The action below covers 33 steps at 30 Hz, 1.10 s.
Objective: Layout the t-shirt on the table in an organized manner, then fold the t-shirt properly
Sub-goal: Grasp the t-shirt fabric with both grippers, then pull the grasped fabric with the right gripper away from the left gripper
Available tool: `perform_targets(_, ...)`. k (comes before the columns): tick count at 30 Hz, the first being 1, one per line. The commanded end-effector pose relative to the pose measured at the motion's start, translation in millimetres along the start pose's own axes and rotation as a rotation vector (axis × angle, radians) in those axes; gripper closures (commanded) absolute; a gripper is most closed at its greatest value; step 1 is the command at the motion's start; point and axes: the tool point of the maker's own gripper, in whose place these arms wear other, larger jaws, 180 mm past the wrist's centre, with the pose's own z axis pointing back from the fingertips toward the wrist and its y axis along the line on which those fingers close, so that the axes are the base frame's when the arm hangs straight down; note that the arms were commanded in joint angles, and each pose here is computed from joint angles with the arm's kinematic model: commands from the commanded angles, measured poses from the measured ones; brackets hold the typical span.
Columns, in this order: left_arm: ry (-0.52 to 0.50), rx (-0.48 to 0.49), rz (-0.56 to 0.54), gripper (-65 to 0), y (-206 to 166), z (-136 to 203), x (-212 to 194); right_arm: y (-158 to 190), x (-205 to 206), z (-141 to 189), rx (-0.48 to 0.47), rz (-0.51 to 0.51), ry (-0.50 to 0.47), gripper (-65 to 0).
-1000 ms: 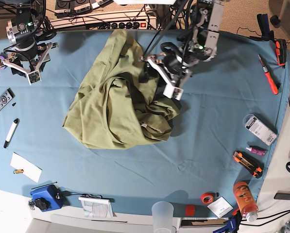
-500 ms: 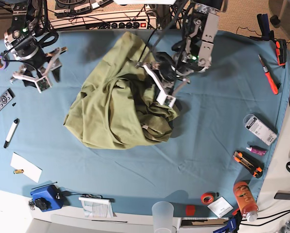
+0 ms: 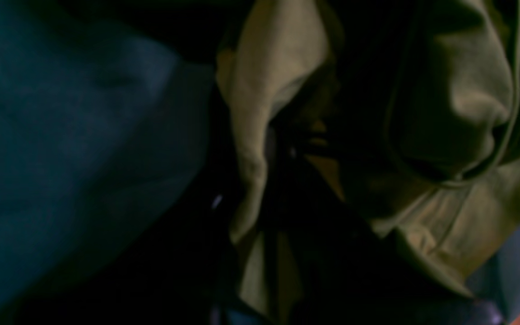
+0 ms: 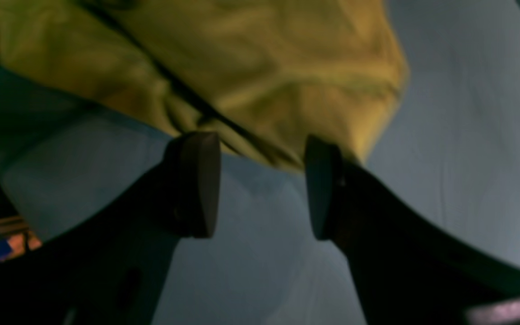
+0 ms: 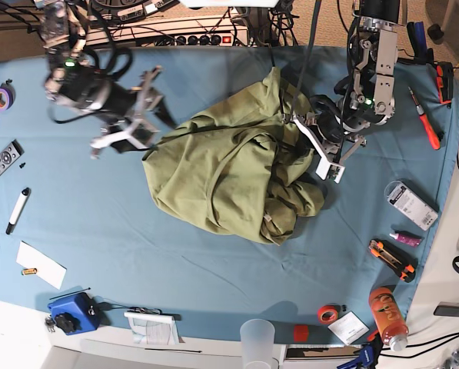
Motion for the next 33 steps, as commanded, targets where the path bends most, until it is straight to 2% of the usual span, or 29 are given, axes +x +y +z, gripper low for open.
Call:
perform_targets(1,0.027,0.039,-0.011,0.0,9,1,-4,-2,16,-1,-0.003,0.043,-0.046,-30.0)
perform_targets(6,0.024,0.036,-0.007,0.0,7,1,-5,16,47,-20,0.041,0.198,-0.087,-30.0)
perform_targets(10,0.025,0.043,-0.013,0.0,8,1,-5,23,61,-36,0.077,0.28,-0.097,-30.0)
perform_targets(19,-0.013,0.046,-0.018,0.0,9,1,2,8,60,-86,0.139,0.41,-0.003,-30.0)
perform_targets(26,-0.019,0.046,-0.017,0.0,8,1,3,39,60,-99,0.235,0.523,0.019,-30.0)
perform_targets(30,-0.023,0.043,-0.01,0.0,1,-2,3,53,54,-101,0.259,0.568,0.035,-29.8)
perform_targets(31,-0.025,0.038,-0.004,0.0,-1,-3,4,53,54,-101,0.261,0.569,0.034,-26.4)
perform_targets(33,-0.03,0.027,0.008,0.0,-7,-4,5,53,54,-101,0.259,0.568,0.034,-13.8)
